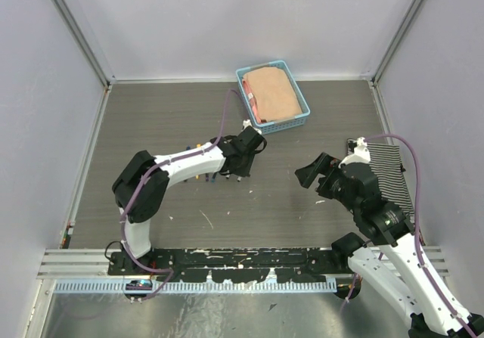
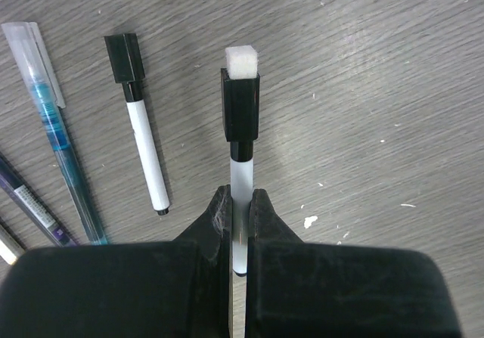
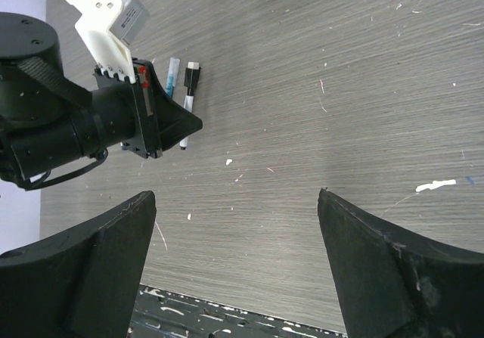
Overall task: Insert the pens into the pen caps
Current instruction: Place the pen at the center of the board.
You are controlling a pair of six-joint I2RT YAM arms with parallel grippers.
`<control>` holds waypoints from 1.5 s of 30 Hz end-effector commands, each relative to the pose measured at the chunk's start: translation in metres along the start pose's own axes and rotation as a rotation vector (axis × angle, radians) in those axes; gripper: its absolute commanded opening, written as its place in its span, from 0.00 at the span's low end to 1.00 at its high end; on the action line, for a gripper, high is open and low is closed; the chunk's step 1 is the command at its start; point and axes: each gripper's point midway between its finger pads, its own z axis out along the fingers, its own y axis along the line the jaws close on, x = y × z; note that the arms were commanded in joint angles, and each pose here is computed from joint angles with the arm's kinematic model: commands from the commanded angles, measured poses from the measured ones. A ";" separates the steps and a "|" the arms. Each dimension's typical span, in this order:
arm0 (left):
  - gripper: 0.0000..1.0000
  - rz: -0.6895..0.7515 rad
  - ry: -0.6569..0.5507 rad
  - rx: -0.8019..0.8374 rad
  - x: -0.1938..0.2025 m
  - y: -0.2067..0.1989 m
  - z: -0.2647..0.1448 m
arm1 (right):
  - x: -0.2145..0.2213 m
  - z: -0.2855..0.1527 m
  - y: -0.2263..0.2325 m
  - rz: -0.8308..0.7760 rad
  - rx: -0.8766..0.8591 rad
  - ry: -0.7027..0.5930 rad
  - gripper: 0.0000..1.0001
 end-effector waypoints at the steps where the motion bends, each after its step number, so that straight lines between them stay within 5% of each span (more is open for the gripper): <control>1: 0.00 0.008 0.015 -0.029 -0.004 0.000 0.008 | -0.013 -0.008 0.009 0.006 -0.025 -0.040 0.93; 25: 0.20 0.016 0.060 -0.114 0.004 0.015 0.041 | -0.001 0.003 0.004 -0.006 0.004 0.021 0.92; 35: 0.40 0.019 0.055 -0.112 0.002 0.014 0.043 | -0.001 0.002 0.007 -0.018 -0.013 0.026 0.92; 45: 0.47 0.039 -0.154 -0.003 -0.057 0.003 -0.032 | -0.020 -0.008 0.023 -0.082 -0.089 -0.047 0.97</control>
